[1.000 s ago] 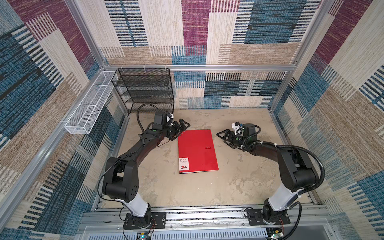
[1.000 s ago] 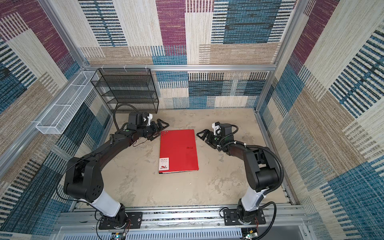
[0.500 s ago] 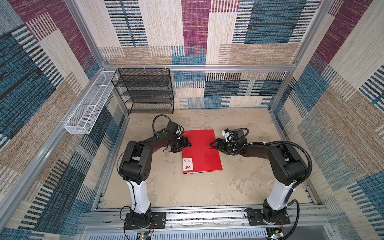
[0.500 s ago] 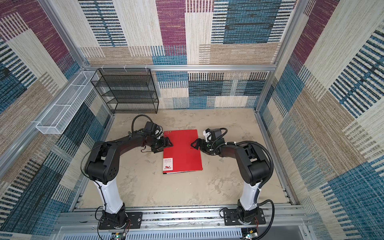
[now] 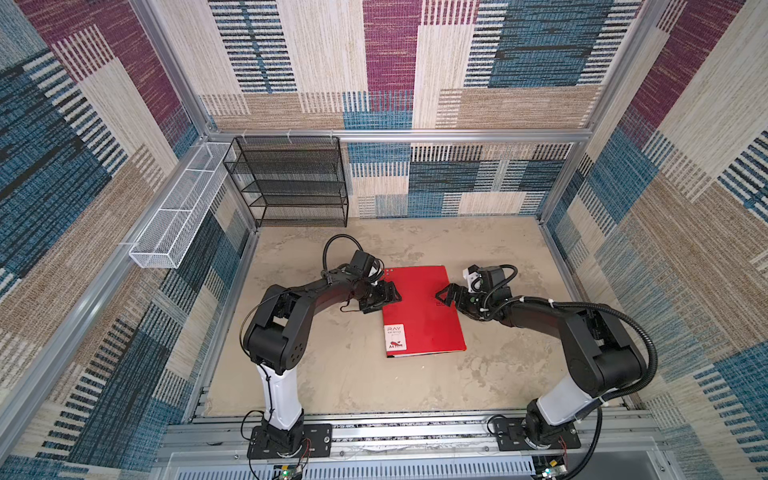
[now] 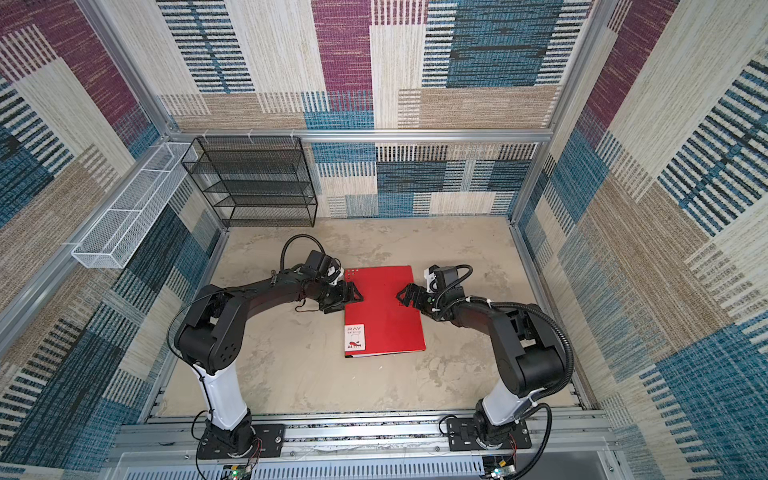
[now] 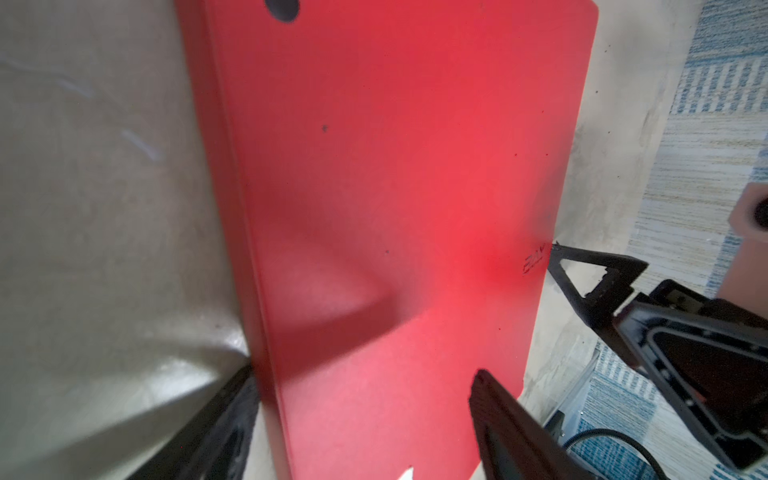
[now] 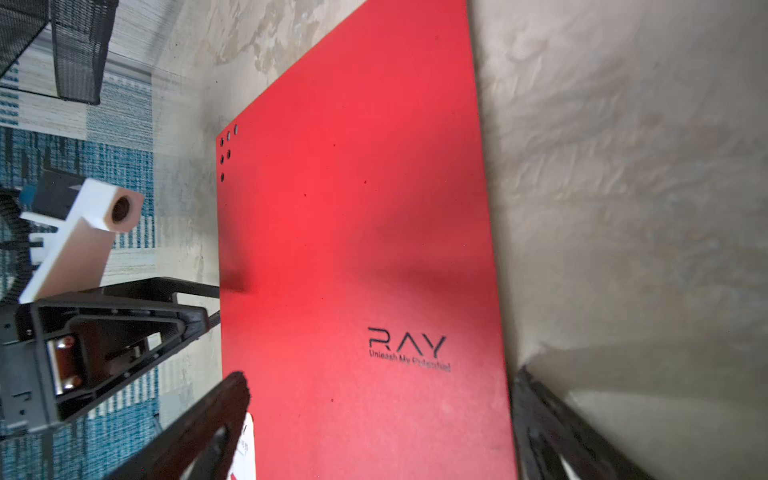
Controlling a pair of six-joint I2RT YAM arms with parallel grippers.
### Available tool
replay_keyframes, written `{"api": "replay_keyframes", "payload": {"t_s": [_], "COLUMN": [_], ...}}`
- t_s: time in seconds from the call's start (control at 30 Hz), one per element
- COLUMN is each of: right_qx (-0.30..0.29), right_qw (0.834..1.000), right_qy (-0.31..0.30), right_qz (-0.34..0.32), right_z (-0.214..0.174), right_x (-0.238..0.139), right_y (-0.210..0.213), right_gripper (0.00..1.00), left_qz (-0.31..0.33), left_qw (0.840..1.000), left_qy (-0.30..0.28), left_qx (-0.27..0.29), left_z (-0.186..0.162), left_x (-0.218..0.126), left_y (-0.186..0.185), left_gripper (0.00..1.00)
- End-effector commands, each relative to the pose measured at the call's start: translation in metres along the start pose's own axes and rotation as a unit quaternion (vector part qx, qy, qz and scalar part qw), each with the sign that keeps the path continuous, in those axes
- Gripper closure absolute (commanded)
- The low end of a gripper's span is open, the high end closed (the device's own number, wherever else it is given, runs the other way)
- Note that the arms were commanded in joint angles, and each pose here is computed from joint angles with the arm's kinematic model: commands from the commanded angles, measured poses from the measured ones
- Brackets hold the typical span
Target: Put the files into the folder
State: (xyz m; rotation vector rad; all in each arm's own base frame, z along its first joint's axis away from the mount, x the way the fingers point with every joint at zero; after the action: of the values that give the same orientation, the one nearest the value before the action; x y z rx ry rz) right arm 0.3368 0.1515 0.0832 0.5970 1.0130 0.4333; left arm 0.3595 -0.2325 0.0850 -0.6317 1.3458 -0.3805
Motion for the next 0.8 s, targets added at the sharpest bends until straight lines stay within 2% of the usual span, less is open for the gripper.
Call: {"api": "replay_keyframes", "payload": {"t_s": [0.0, 0.13, 0.23, 0.27, 0.37, 0.4, 0.43, 0.47, 0.5, 0.57, 0.67, 0.77], "right_qx": [0.001, -0.030, -0.065, -0.071, -0.081, -0.091, -0.106, -0.148, -0.190, -0.197, -0.181, -0.156], "right_qw": [0.999, 0.989, 0.968, 0.955, 0.899, 0.881, 0.871, 0.855, 0.837, 0.820, 0.810, 0.811], "right_qy": [-0.026, -0.121, -0.220, -0.257, -0.365, -0.397, -0.415, -0.436, -0.455, -0.476, -0.476, -0.475], "right_qz": [-0.026, -0.079, -0.105, -0.133, -0.227, -0.242, -0.243, -0.239, -0.239, -0.250, -0.289, -0.304], "right_z": [0.009, 0.056, 0.095, 0.106, 0.123, 0.125, 0.125, 0.123, 0.117, 0.106, 0.093, 0.084], "right_x": [-0.012, -0.060, -0.114, -0.135, -0.190, -0.202, -0.209, -0.209, -0.206, -0.200, -0.188, -0.174], "right_y": [0.000, 0.013, 0.029, 0.031, 0.026, 0.024, 0.020, 0.017, 0.014, -0.003, -0.037, -0.068], "right_gripper": [0.00, 0.00, 0.00, 0.00, 0.01, 0.00, 0.00, 0.00, 0.00, 0.00, 0.00, 0.00], "left_qz": [-0.008, -0.009, 0.049, 0.084, 0.196, 0.236, 0.262, 0.287, 0.313, 0.363, 0.406, 0.404], "left_qw": [0.999, 0.987, 0.958, 0.943, 0.888, 0.866, 0.845, 0.830, 0.818, 0.800, 0.784, 0.773], "left_qy": [-0.038, -0.155, -0.278, -0.319, -0.416, -0.442, -0.465, -0.478, -0.481, -0.476, -0.467, -0.484], "left_qx": [-0.003, 0.043, 0.044, 0.035, 0.009, 0.011, 0.017, 0.023, 0.032, 0.040, 0.037, 0.062], "left_z": [0.018, 0.046, 0.059, 0.062, 0.060, 0.057, 0.055, 0.052, 0.049, 0.046, 0.046, 0.046], "left_x": [-0.027, -0.099, -0.157, -0.175, -0.213, -0.219, -0.222, -0.223, -0.223, -0.223, -0.214, -0.196], "left_y": [-0.011, -0.027, -0.010, 0.002, 0.044, 0.061, 0.072, 0.084, 0.096, 0.119, 0.152, 0.172], "left_gripper": [0.01, 0.01, 0.01, 0.01, 0.01, 0.01, 0.01, 0.01, 0.01, 0.01, 0.01, 0.01]}}
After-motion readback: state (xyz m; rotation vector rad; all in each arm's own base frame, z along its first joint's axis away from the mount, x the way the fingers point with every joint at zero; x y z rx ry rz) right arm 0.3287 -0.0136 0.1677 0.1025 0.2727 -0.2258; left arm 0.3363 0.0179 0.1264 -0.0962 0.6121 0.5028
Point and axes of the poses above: each gripper's point midway between its finger pads, its own x axis out along the fingers, its own y axis along the line the jaws close on, z = x × y, the point moved 4 cm from there along -x, back along the fingers, and after that the axes turned 5 degrees about -x, right-handed, at the moved point
